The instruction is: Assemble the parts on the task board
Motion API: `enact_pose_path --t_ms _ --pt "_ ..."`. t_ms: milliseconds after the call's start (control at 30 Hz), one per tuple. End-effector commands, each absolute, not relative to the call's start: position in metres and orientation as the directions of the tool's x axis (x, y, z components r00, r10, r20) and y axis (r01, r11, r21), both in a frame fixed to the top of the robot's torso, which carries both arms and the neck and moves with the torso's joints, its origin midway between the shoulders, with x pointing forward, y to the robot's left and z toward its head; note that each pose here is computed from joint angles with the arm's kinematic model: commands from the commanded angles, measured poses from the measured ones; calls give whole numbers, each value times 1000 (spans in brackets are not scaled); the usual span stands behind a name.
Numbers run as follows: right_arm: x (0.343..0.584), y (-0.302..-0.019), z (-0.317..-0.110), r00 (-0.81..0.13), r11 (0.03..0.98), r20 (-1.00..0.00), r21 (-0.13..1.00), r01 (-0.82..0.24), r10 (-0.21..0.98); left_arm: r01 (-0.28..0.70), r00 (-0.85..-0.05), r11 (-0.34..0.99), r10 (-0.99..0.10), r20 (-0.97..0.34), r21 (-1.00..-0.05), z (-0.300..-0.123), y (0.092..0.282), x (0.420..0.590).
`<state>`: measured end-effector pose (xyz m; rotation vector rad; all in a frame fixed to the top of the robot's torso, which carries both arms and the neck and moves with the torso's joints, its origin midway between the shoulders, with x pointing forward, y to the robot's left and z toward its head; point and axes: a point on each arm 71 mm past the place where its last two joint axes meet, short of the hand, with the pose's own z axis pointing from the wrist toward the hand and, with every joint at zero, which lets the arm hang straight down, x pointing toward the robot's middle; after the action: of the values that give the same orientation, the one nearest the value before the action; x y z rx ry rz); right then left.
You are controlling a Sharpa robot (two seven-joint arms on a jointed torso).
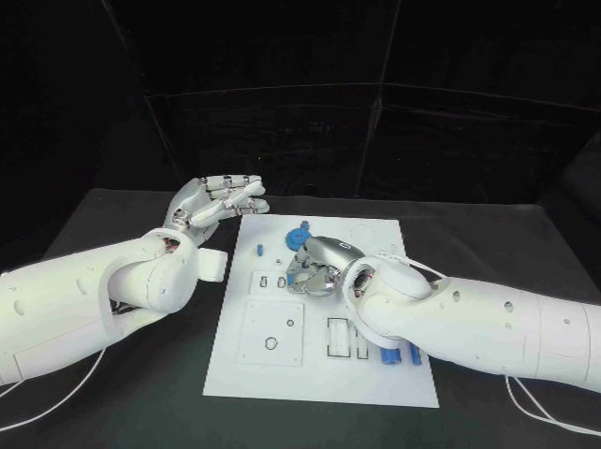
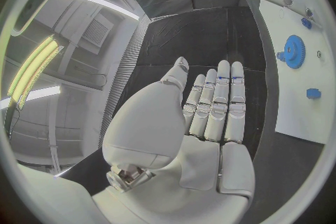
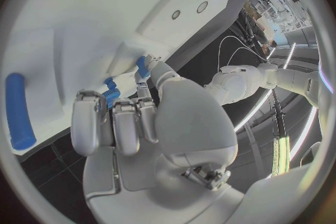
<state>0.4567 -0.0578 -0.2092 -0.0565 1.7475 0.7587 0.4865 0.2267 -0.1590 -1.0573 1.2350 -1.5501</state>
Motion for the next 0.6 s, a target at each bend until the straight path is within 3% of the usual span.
enact_pose_path --t_ms 33,600 --pt "457 -58 -213 -329 801 -891 434 -412 313 120 -277 -143 -955 105 -982 -158 225 486" --pt "457 -58 -215 -315 815 -900 414 -406 301 117 -285 -147 -952 108 -982 -158 225 487"
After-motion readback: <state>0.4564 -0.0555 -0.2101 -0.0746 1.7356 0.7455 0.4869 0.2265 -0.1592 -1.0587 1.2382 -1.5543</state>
